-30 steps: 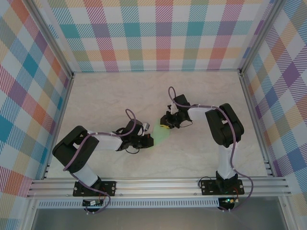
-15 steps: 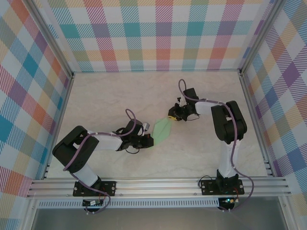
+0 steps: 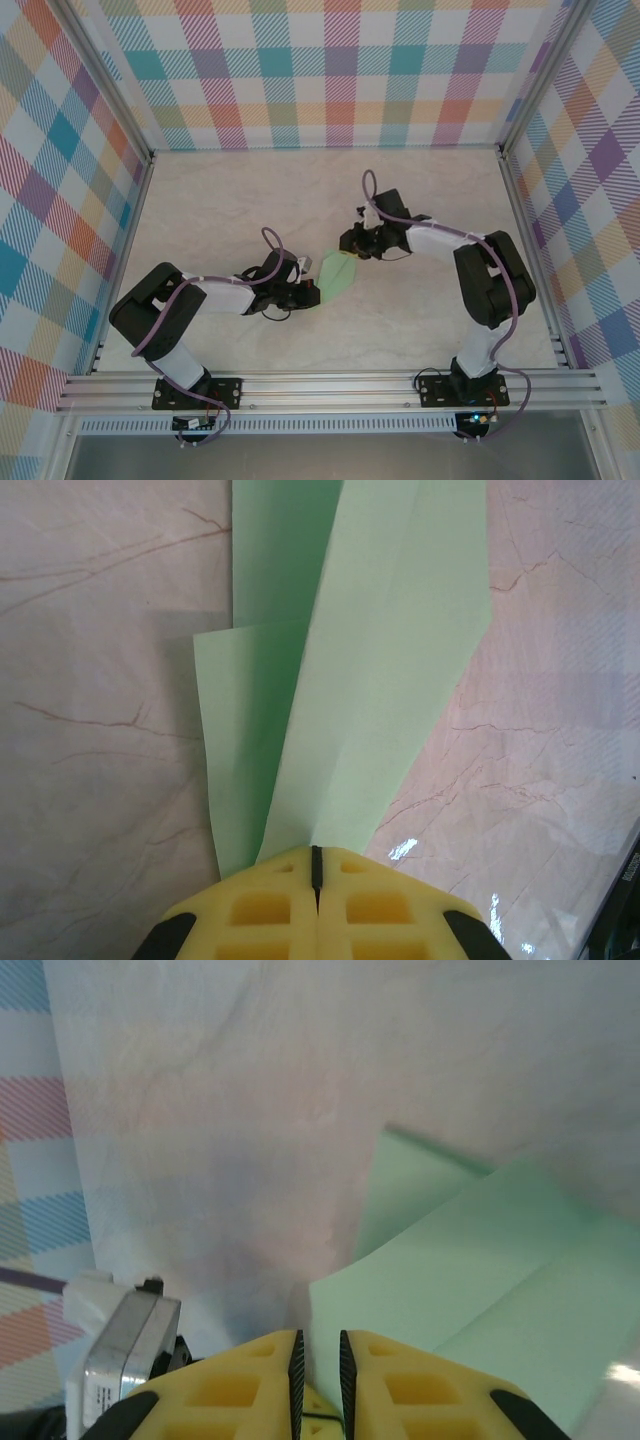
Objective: Fold a paper plane with a square sheet of paper (pick it up from the middle)
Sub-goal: Fourth fold the wing at the center of the table.
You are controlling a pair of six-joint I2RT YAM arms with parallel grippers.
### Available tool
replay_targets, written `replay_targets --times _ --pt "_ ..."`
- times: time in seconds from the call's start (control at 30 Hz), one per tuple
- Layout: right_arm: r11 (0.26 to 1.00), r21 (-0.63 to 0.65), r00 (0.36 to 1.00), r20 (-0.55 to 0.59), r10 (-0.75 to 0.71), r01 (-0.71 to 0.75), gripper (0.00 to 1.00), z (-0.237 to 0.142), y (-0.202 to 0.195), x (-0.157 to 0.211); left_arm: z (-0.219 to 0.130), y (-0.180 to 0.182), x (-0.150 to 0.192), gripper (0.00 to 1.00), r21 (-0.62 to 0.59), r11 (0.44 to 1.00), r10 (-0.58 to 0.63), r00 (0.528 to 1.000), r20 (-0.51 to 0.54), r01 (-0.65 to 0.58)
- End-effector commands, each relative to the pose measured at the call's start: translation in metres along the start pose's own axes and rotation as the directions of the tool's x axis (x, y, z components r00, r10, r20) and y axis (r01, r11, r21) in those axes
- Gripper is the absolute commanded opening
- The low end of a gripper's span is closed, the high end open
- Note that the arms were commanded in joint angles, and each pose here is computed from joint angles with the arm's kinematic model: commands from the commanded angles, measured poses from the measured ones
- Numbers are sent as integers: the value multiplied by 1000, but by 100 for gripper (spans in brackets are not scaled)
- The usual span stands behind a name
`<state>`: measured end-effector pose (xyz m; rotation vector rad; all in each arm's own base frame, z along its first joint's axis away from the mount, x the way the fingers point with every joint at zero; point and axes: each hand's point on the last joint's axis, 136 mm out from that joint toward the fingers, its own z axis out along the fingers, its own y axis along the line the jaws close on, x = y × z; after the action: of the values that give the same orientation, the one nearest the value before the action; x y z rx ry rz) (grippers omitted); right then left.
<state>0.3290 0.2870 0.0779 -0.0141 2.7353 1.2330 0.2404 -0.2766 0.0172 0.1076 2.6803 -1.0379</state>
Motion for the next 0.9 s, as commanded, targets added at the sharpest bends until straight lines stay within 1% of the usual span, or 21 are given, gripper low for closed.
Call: replay_targets --times 0.0,0.1,0.23,0.43,0.6,0.73,0.87 --pt "1000 -16 998 -59 -2 1 19 22 2 18 -1 52 31 0 -188 980 -81 993 -81 64" --pt "1000 5 997 -73 23 -23 19 34 -12 21 -2 51 31 0 -184 981 -80 994 -81 64" --pt "997 70 995 -92 44 -38 19 45 -34 24 -2 48 29 0 -176 982 -77 994 -81 62" --pt "985 167 993 -97 68 -51 18 51 -62 28 -8 38 26 0 -144 988 -68 995 -72 57" --pt "985 163 992 -103 73 -56 18 52 -65 33 -27 7 7 6 -69 997 -33 999 -15 32" --pt "986 157 992 -105 70 -53 18 52 -63 33 -34 -18 -9 9 -7 1000 -1 1000 7 1" --pt "987 153 991 -109 73 -55 18 53 -64 33 -24 -19 -12 9 -11 1000 7 1000 -18 -8"
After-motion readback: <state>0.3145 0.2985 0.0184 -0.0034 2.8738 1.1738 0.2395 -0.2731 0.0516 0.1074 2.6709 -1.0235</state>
